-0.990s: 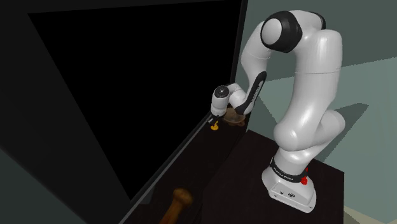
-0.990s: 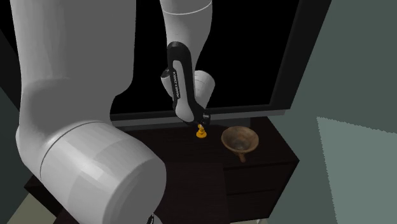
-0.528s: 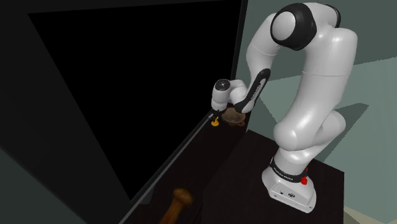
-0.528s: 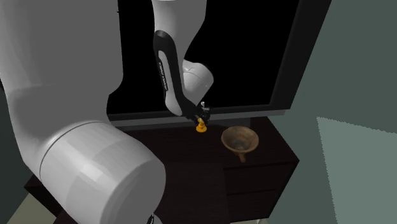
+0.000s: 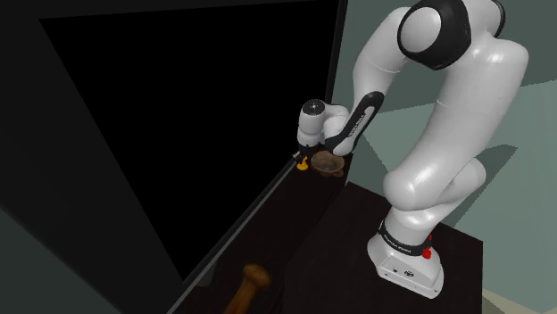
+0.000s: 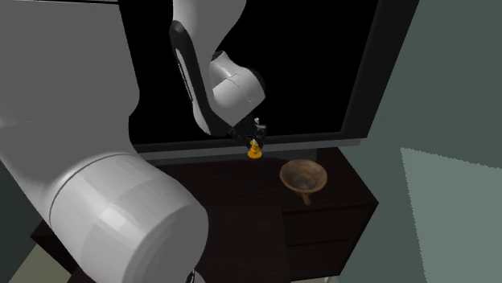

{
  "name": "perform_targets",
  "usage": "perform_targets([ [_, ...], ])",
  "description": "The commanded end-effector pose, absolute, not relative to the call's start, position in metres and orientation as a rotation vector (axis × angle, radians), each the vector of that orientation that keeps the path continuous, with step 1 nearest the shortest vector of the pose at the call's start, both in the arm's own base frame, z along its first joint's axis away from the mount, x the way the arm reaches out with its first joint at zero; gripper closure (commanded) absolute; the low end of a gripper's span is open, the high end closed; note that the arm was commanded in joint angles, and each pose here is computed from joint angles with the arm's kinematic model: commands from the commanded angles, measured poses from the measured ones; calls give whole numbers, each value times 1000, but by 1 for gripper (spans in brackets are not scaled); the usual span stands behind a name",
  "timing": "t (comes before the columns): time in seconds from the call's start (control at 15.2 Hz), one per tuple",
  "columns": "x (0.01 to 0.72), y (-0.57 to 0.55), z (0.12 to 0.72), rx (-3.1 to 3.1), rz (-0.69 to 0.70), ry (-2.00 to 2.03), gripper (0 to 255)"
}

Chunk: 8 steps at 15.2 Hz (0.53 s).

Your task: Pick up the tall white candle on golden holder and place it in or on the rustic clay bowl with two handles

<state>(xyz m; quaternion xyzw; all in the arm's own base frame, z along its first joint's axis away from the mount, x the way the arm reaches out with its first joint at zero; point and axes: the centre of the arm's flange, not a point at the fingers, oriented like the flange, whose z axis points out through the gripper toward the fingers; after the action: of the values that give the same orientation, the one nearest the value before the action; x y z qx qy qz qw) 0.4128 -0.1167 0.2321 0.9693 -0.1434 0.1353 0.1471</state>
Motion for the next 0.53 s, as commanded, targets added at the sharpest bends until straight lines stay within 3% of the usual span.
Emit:
perform_targets([
  [0.0,413,-117,243,2790,388,-413,255],
  [0.46,402,-155,259,2790,388,-413,255],
])
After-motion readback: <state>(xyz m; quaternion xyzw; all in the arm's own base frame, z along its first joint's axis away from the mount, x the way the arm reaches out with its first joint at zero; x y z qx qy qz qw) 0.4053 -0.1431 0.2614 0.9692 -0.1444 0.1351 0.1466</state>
